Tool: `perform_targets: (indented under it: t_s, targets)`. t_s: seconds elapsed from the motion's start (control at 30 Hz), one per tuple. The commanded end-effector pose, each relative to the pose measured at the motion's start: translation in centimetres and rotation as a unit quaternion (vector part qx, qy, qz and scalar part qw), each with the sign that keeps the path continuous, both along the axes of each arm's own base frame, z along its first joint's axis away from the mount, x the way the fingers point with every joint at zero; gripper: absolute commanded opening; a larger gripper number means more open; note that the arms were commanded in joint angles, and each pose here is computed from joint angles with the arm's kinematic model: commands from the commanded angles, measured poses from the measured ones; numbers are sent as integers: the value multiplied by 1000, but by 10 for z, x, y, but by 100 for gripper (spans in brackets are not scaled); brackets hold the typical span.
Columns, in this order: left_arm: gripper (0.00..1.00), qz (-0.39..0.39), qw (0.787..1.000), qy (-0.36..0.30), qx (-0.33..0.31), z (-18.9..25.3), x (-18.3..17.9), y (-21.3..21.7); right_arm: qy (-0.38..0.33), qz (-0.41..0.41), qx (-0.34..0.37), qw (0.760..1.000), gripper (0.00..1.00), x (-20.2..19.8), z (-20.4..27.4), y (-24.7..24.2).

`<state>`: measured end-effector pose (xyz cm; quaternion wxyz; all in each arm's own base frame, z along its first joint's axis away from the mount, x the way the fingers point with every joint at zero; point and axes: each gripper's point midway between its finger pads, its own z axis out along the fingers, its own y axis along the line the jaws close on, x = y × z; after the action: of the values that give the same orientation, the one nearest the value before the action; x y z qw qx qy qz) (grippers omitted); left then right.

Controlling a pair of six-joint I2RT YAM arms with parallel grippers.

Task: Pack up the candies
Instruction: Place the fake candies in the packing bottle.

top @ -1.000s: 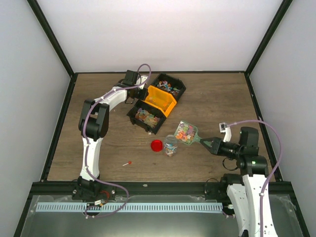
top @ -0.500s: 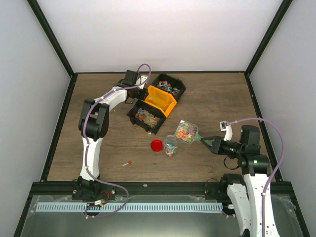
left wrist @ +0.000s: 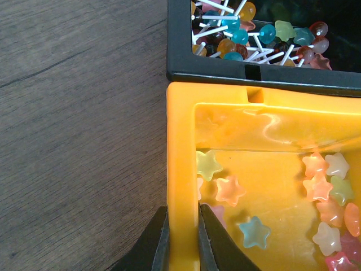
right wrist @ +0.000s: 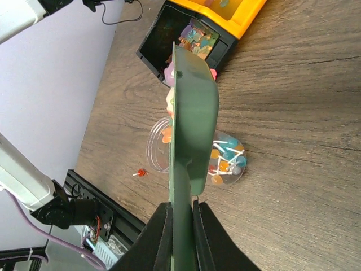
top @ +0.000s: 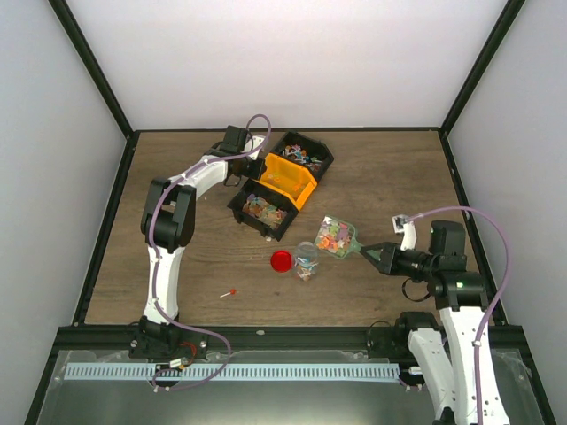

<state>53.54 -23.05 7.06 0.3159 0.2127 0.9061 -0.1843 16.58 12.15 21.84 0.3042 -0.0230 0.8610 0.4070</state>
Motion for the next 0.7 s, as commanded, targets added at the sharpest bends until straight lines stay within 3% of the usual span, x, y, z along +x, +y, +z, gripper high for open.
perform_targets:
  t_s: [0.0,0.67]
  targets:
    - [4,-3,998,61,25,-47,-20,5,-31,13,-7,999,1,0,17,3]
    - [4,-2,998,64,26,-52,-20,6,-25,41,-34,998,1,-1,21,8]
